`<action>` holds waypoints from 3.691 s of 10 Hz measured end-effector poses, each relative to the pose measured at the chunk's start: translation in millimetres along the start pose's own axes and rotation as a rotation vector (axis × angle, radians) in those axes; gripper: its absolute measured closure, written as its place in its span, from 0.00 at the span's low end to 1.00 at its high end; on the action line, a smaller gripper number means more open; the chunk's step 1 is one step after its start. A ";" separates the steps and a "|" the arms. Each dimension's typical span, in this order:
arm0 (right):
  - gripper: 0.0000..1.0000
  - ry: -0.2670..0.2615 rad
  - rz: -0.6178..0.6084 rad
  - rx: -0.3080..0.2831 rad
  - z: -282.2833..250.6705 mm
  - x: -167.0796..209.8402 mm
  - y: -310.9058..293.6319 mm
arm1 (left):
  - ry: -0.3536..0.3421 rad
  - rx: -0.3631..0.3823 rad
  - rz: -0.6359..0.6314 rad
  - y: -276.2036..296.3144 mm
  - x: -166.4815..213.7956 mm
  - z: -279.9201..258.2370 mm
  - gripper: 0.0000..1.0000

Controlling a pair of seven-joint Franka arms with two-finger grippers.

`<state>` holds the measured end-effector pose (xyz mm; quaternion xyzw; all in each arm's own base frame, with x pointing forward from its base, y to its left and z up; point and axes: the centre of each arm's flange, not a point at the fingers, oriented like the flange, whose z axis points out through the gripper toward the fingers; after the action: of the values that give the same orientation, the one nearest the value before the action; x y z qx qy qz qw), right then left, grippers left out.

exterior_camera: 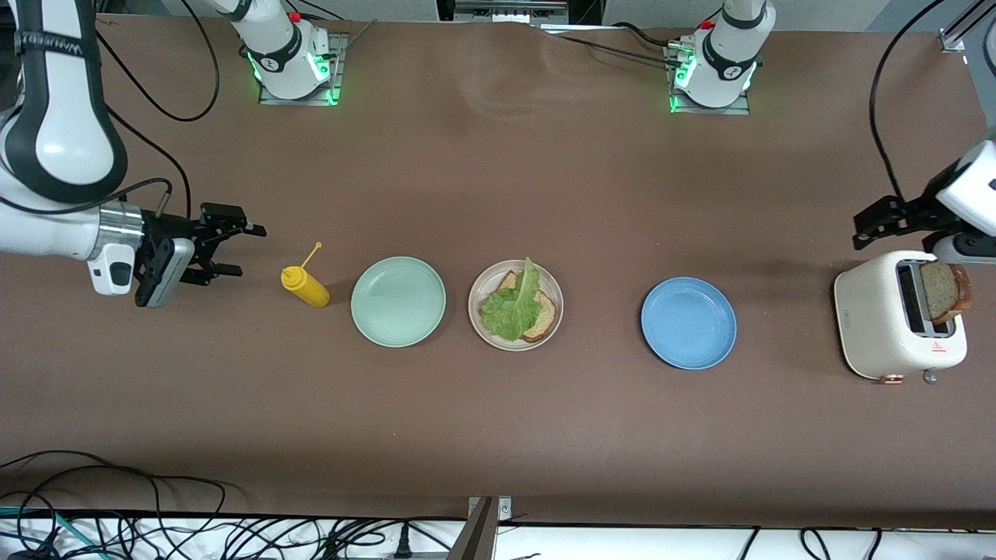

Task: Make sandwich on beige plate with both arms
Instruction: 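Draw the right gripper back while the left gripper reaches the toaster bread, then grasp the toasted bread slice and pull it from the toaster with the left gripper, then carry the bread slice over the beige plate and lay it on the lettuce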

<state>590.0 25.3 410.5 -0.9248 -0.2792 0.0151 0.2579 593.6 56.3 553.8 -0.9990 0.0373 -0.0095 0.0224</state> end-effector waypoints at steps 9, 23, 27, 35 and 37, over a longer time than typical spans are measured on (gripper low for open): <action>0.00 -0.107 0.525 -0.507 -72.9 -23.6 -31.9 | -0.069 0.058 0.030 -205.1 -7.8 121.7 0.00; 0.00 -0.142 0.568 -0.554 -66.9 -11.5 -59.6 | -0.091 -0.033 -0.007 -217.1 -2.5 167.3 0.89; 0.00 -0.136 0.594 -0.554 -73.8 -18.3 -49.6 | -0.104 -0.050 0.042 -184.2 3.2 72.0 0.92; 0.00 -0.075 0.605 -0.570 -137.7 -10.4 -73.8 | -0.192 -0.323 0.414 61.0 53.4 86.4 0.92; 0.00 -0.052 0.593 -0.577 -138.1 -6.0 -74.5 | -0.235 -0.538 0.418 138.0 61.5 119.1 0.92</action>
<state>570.8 10.5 565.6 -0.9989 0.0001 0.0331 -0.0344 647.2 -80.6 429.7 -0.9342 0.2393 0.1206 -0.2357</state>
